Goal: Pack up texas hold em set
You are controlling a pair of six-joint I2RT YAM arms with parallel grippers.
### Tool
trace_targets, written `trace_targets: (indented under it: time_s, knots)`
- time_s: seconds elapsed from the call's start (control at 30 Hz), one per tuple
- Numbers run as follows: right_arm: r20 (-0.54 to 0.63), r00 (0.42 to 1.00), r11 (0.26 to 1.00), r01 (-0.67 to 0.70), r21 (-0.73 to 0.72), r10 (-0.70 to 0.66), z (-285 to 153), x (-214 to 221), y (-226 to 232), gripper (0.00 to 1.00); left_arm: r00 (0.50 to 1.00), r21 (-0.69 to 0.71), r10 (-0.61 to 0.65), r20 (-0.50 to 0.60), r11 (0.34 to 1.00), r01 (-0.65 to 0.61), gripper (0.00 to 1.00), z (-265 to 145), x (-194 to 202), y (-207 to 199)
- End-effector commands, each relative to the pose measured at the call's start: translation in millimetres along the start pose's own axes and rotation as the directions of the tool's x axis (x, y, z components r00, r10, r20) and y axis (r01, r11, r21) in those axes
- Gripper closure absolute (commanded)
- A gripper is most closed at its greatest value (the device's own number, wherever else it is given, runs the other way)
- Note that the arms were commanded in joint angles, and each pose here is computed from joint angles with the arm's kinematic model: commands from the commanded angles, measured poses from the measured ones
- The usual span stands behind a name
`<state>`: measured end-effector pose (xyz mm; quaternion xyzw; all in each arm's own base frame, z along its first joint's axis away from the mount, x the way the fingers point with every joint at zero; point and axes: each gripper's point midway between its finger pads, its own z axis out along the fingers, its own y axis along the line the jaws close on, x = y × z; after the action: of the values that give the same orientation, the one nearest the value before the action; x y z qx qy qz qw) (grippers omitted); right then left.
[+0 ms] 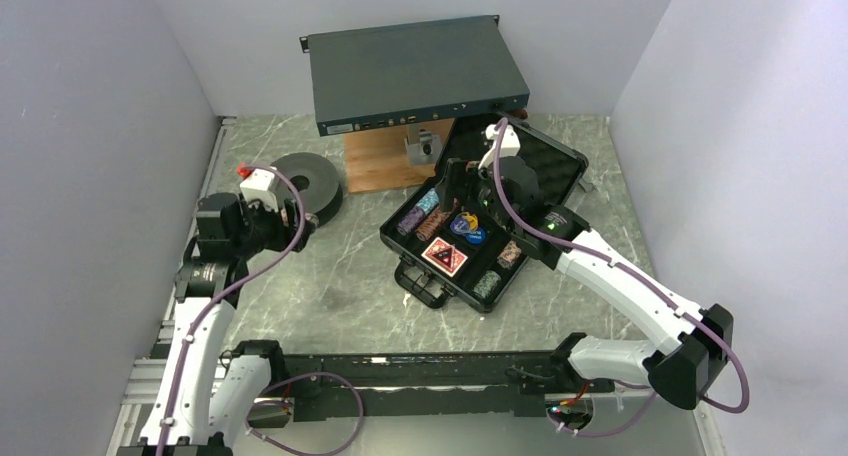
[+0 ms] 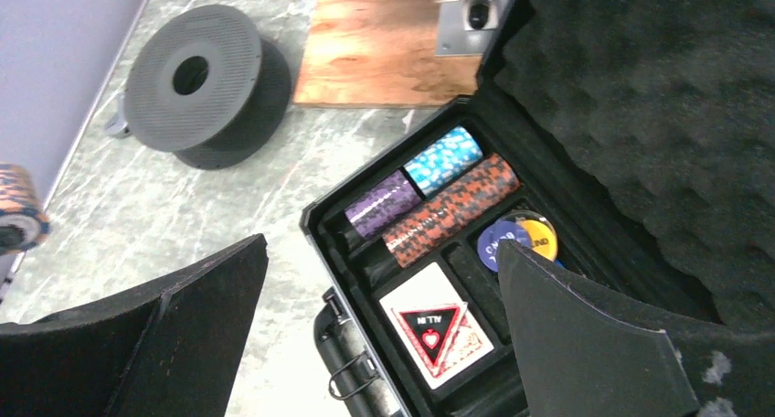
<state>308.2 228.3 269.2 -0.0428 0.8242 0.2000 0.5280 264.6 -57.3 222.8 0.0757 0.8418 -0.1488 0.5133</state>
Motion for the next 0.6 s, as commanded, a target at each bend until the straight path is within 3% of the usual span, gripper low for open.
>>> trace_targets:
  time_s: [0.0,0.27,0.57]
  knots:
    - [0.037,0.999,0.988,0.011,-0.155,-0.005,-2.1,-14.1,31.2,0.0,0.983,0.139,0.09,0.157,0.984,-0.113,1.0,-9.4,-26.6,-28.3]
    - [-0.016,0.999,0.922,0.031,-0.385,-0.041,-3.4,-2.7,74.3,0.0,0.964,0.231,0.165,0.206,0.95,-0.212,1.0,-18.2,-23.1,-56.1]
    - [-0.089,0.995,0.693,-0.028,-0.72,-0.052,-37.6,2.9,138.8,0.0,0.934,0.328,0.202,0.294,0.897,-0.297,1.0,-35.0,-26.6,-83.1]
